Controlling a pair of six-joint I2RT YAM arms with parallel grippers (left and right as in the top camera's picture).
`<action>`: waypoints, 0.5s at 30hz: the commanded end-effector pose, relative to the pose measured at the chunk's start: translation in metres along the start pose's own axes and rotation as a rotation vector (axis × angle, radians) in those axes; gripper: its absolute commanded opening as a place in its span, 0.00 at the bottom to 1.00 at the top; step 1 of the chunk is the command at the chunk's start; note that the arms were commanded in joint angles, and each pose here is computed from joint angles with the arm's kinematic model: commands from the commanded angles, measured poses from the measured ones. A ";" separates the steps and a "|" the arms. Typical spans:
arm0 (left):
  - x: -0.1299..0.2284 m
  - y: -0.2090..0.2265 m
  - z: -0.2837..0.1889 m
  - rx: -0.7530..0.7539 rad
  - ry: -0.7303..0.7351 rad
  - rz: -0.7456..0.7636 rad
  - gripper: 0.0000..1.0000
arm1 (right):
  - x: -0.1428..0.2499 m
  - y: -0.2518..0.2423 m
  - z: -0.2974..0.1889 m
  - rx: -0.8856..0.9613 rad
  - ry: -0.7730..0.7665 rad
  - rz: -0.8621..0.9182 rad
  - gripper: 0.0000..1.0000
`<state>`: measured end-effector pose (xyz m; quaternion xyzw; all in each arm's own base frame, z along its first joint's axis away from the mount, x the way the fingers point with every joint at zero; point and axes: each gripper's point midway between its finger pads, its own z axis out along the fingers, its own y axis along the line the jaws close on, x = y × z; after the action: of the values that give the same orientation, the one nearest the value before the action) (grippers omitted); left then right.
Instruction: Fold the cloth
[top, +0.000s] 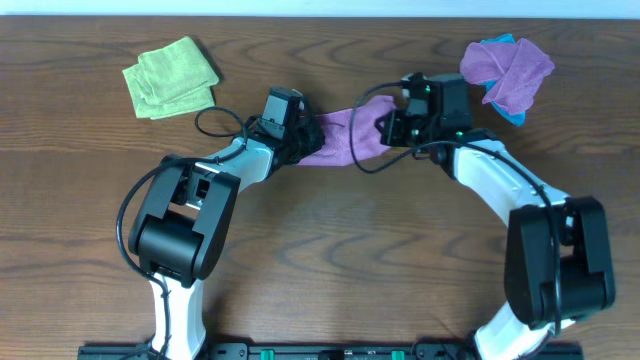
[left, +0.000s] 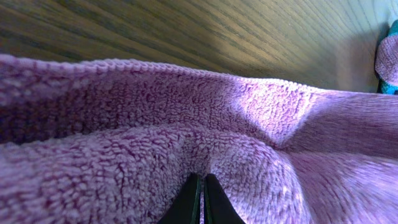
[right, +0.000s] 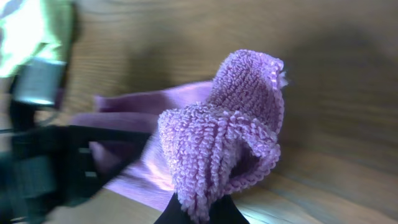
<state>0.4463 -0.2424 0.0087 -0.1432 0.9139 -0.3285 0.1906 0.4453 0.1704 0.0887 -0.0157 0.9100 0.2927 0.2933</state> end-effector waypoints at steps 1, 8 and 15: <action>-0.006 -0.001 0.003 -0.004 -0.014 0.003 0.06 | -0.019 0.043 -0.007 -0.078 -0.048 -0.085 0.01; -0.016 -0.015 -0.002 0.053 -0.004 0.022 0.06 | -0.013 0.071 0.003 -0.078 -0.067 -0.150 0.01; -0.039 -0.023 -0.031 0.040 -0.007 0.103 0.06 | -0.011 0.076 0.007 -0.054 -0.078 -0.174 0.01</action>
<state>0.4611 -0.2328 0.0281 -0.1309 0.9150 -0.3337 0.1854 0.4369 0.2349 0.1153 -0.0833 0.8913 0.3021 0.3275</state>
